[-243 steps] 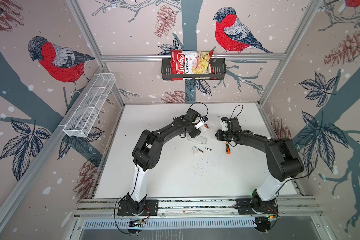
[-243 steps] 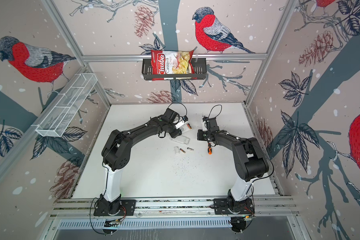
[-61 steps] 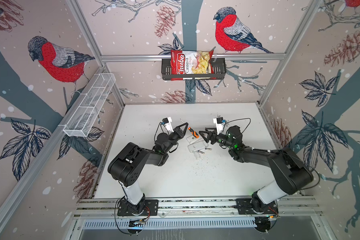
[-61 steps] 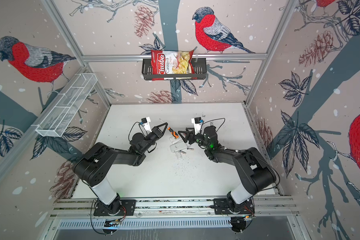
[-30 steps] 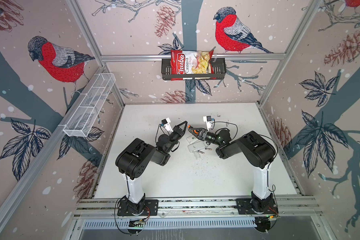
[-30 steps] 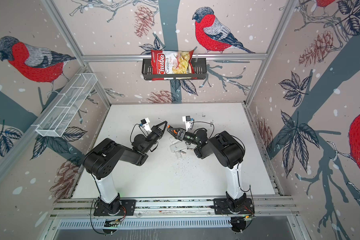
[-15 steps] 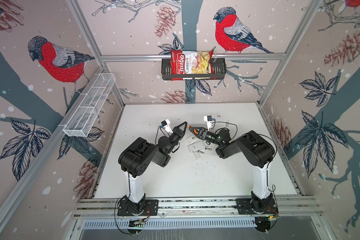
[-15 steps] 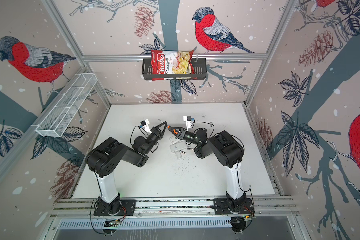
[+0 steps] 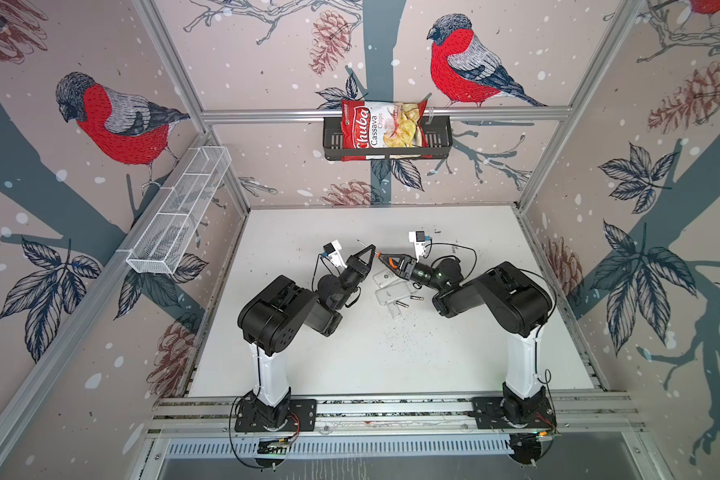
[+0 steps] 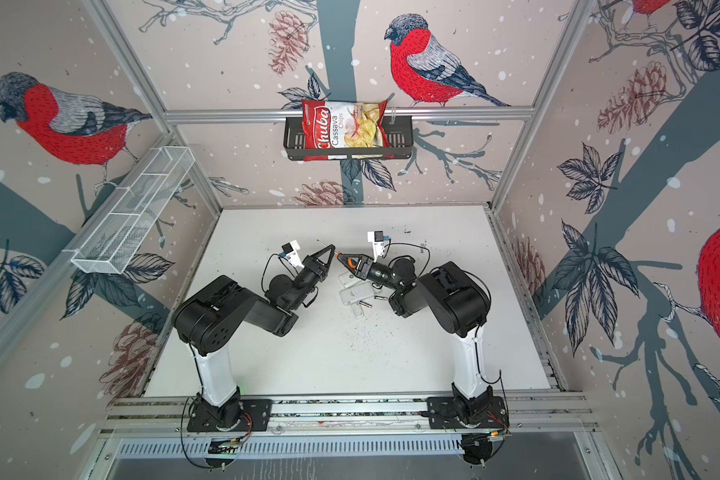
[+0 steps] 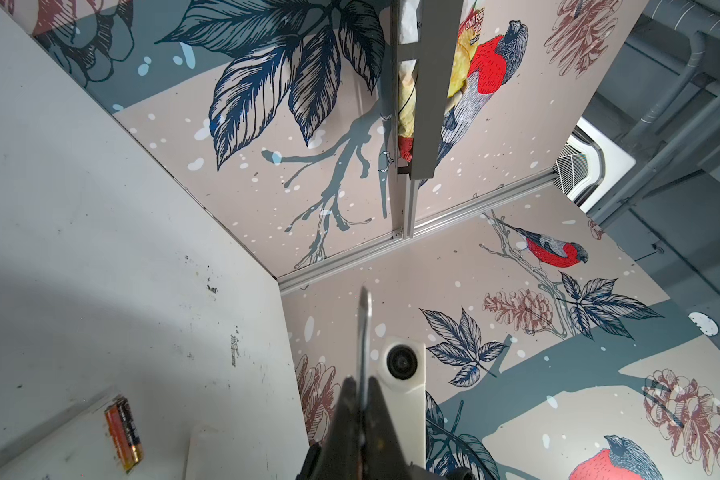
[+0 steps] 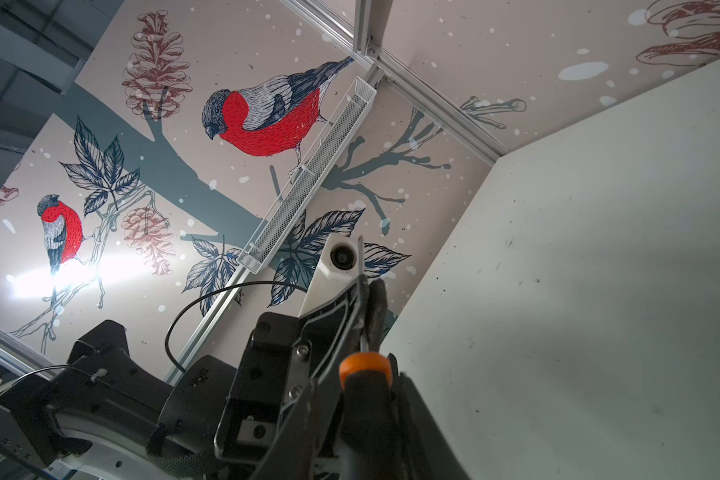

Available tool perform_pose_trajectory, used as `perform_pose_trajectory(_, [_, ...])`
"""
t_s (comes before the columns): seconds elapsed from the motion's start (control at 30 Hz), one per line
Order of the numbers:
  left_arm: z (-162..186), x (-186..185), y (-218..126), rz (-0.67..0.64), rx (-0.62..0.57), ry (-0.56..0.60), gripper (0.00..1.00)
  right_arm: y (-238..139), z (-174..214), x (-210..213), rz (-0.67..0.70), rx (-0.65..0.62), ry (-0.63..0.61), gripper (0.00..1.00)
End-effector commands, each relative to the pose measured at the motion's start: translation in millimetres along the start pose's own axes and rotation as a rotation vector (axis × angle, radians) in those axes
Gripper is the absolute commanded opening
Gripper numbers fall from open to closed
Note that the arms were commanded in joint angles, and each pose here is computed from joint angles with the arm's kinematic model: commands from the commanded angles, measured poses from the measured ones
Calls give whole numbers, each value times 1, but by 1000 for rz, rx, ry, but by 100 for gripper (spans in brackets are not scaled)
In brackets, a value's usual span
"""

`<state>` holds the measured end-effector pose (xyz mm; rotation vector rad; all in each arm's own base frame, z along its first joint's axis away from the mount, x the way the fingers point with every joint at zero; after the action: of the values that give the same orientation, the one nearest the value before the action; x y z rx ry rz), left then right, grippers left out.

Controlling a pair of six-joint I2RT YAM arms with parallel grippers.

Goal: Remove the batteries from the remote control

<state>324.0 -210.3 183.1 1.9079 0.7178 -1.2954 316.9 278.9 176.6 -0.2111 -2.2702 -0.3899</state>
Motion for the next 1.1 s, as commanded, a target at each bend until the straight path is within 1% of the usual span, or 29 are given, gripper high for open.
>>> perform_pose_trajectory(0.0, [0, -6, -2, 36, -6, 32, 0, 3, -9, 13, -58, -50, -63, 28])
perform_pose_trajectory(0.1, [1, -6, -2, 39, -4, 30, 0, 3, -8, 13, -56, -50, -61, 19])
perform_pose_trajectory(0.2, [1, -7, -2, 42, -5, 30, 0, 2, -9, 13, -53, -51, -61, 9])
perform_pose_trajectory(0.37, [2, -7, -4, 41, 5, 42, 0, -3, -10, 11, -23, -41, -66, 0])
perform_pose_trajectory(0.4, [3, -8, -4, 42, 15, 48, 5, -5, -11, 10, -8, -32, -67, 0])
perform_pose_trajectory(0.43, [4, -8, -4, 38, 30, 59, 21, -7, -12, 9, 14, -18, -70, 0])
perform_pose_trajectory(0.47, [4, -9, -4, 36, 42, 77, 43, -10, -13, 8, 36, -5, -76, 0])
perform_pose_trajectory(0.5, [5, -10, -6, 28, 50, 96, 72, -14, -14, 7, 58, 4, -81, 0])
perform_pose_trajectory(0.53, [4, -12, -9, 21, 49, 125, 97, -18, -16, 5, 93, 16, -86, 0])
perform_pose_trajectory(0.63, [-2, -18, -23, -27, 34, 203, 98, -31, -19, -2, 208, 91, -102, 0])
perform_pose_trajectory(0.73, [-11, -24, -38, -59, 29, 274, 98, -47, -21, -10, 359, 198, -117, 0])
perform_pose_trajectory(0.8, [-15, -24, -46, -107, 44, 319, 97, -58, -23, -12, 445, 264, -101, 0])
perform_pose_trajectory(0.87, [-15, -16, -55, -206, 73, 392, 97, -65, -30, -8, 504, 310, -107, 0])
perform_pose_trajectory(0.93, [-13, -9, -62, -283, 101, 458, 96, -67, -36, -5, 565, 388, -111, 0])
perform_pose_trajectory(1.0, [-12, -1, -65, -367, 144, 516, 95, -67, -42, -2, 626, 453, -119, 0])
perform_pose_trajectory(1.07, [-8, 7, -64, -444, 212, 581, 94, -65, -48, 2, 651, 509, -110, 0])
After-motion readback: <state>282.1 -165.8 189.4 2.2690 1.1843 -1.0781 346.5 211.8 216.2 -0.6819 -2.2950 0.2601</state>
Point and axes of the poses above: each gripper's point midway between its finger pads, its own y axis out along the fingers, its own x axis along the line the jaws close on, z = x × y, the point moved 8 cm from there along -y, back along the fingers, and after that the axes turned 3 degrees about -y, right-handed, at the moved point
